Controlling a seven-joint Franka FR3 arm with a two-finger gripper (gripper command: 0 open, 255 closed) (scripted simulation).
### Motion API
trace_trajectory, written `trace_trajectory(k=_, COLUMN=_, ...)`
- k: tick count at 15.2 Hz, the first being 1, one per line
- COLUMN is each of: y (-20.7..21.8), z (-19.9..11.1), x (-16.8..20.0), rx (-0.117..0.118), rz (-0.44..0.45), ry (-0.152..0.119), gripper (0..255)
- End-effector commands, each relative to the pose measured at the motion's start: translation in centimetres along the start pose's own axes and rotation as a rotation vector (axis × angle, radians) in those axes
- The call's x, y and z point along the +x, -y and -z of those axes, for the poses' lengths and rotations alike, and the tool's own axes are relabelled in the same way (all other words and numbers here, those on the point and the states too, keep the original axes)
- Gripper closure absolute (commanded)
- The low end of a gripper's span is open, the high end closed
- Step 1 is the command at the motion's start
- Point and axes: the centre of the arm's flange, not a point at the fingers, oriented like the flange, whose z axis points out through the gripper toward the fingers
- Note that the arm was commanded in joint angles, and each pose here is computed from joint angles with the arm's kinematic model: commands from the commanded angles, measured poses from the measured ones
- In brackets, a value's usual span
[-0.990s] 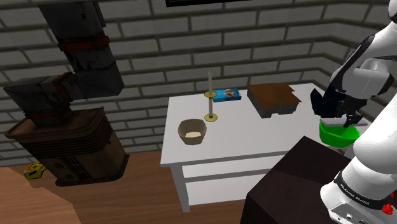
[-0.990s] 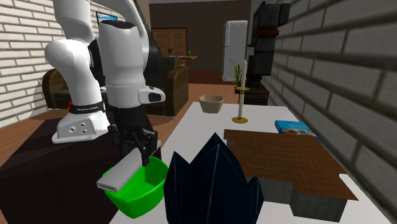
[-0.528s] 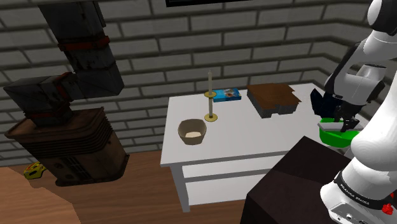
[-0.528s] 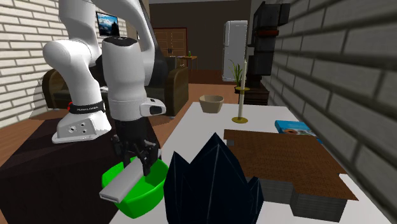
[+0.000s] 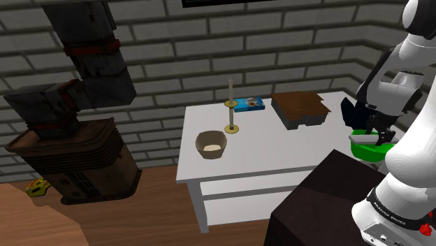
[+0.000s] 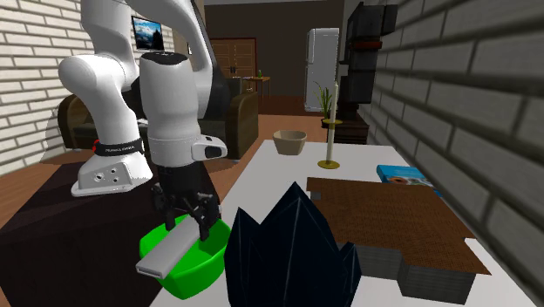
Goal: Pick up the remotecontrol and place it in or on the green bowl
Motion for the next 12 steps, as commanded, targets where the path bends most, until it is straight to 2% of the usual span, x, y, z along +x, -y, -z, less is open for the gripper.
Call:
trace_trajectory(k=1, y=0.0, z=0.0, x=0.0, rx=0.0, rz=0.0, ry=0.0, gripper=0)
trace_trajectory(k=4, y=0.0, z=0.0, x=0.0, rx=0.0, rz=0.0, ry=0.0, gripper=0)
trace_trajectory(k=8, y=0.0, z=5.0, x=0.0, rx=0.0, rz=0.0, ry=0.0, gripper=0)
trace_trajectory(k=12, y=0.0, z=5.0, x=0.0, rx=0.0, rz=0.0, ry=0.0, gripper=0)
